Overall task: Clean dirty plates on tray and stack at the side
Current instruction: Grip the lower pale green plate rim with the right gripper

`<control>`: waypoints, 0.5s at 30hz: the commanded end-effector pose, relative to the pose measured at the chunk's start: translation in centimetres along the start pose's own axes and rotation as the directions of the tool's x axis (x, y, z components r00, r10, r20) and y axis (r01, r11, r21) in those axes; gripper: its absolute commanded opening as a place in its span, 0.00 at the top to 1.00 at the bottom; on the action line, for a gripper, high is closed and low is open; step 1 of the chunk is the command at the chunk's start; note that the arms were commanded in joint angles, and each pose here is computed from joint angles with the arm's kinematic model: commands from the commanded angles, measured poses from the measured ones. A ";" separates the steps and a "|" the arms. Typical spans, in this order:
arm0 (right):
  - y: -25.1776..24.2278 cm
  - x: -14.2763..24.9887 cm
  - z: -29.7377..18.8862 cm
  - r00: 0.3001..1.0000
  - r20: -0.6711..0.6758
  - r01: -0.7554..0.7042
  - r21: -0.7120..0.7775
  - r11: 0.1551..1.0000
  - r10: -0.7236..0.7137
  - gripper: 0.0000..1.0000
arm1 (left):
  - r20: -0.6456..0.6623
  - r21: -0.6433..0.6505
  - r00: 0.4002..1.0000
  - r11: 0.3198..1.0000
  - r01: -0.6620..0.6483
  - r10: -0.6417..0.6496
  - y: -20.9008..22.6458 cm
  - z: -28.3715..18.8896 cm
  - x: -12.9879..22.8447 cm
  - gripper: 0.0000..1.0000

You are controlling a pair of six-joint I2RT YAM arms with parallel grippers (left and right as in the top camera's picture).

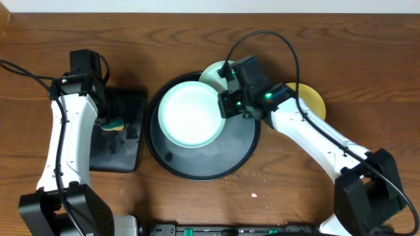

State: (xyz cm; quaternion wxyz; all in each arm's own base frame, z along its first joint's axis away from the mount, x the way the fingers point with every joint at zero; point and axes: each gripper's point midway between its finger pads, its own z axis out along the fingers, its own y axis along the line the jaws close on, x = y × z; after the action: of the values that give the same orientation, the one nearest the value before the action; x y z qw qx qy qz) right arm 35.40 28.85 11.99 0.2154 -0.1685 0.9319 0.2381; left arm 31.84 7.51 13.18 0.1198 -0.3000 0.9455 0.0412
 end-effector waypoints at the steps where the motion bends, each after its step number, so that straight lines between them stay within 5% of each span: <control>1: 0.0 1.4 2.5 0.993 -0.049 -0.106 0.023 0.994 0.107 0.99 | -0.009 0.001 1.000 1.000 -0.010 0.010 0.1 0.1 0.2 0.92; 15: -2.3 7.1 9.8 0.919 -0.214 -0.311 0.120 0.943 0.330 0.99 | -0.018 0.127 0.999 0.992 -0.027 0.030 -3.5 -0.2 0.7 0.93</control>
State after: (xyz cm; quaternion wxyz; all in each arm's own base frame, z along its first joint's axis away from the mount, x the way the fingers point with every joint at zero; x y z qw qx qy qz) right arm 33.34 30.42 0.48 0.0831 -0.0653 0.9728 0.2061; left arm 32.88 5.88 13.26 0.1300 -0.2902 0.9481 0.0009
